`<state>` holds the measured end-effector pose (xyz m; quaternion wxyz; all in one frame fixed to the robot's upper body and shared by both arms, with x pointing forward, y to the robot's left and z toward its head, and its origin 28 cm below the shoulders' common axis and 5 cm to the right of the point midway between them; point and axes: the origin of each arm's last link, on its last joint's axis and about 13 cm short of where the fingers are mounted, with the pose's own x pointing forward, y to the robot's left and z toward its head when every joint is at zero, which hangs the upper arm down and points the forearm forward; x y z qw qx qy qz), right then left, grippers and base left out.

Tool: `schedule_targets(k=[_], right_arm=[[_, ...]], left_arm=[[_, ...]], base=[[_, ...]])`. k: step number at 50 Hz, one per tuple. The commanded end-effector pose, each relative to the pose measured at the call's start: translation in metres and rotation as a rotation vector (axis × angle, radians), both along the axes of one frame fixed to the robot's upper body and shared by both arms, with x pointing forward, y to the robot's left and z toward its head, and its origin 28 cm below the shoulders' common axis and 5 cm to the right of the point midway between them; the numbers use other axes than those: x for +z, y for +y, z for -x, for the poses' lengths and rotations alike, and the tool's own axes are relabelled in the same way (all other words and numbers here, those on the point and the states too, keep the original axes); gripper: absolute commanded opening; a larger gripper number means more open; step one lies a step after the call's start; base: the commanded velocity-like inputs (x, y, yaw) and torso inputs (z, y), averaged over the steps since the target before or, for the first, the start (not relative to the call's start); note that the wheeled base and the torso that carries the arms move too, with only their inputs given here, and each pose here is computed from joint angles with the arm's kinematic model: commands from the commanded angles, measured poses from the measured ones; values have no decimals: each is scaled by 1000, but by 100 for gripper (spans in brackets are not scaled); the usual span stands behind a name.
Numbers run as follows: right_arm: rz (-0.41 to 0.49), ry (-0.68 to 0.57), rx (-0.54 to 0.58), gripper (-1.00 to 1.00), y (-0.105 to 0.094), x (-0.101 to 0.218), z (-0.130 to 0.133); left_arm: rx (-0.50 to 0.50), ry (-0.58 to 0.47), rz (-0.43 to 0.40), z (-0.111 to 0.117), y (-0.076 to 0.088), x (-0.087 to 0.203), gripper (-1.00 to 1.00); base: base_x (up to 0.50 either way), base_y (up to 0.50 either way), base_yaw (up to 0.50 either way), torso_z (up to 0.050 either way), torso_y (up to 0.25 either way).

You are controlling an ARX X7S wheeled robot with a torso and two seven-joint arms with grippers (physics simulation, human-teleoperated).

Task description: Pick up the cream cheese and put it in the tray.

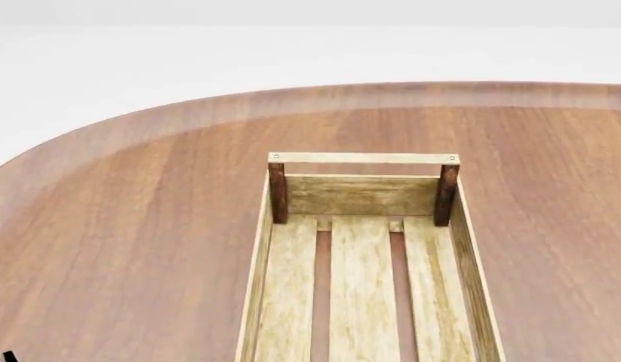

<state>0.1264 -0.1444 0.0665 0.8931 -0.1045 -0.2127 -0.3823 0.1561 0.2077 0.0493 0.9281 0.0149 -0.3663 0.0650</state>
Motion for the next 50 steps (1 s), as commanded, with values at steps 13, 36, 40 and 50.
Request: schedule_targets(k=[13,36,40,50], right_arm=[[-168,54,-162,100,-14,-10,11],[-269,135,-261,100,-22,-28,14],[-277,138,-272,100,-24,-28,16],[-313,132,-307,100,-30,-34,26]], left_arm=[[1,1,4,1,1,1,100],[8,10,11,0,2,2,100],[11,9,14,1,3,3,100],[14,10,19,2,4,3,100]], base=[[0,0,0,0,0],[0,0,0,0,0],[0,0,0,0,0],[0,0,0,0,0]])
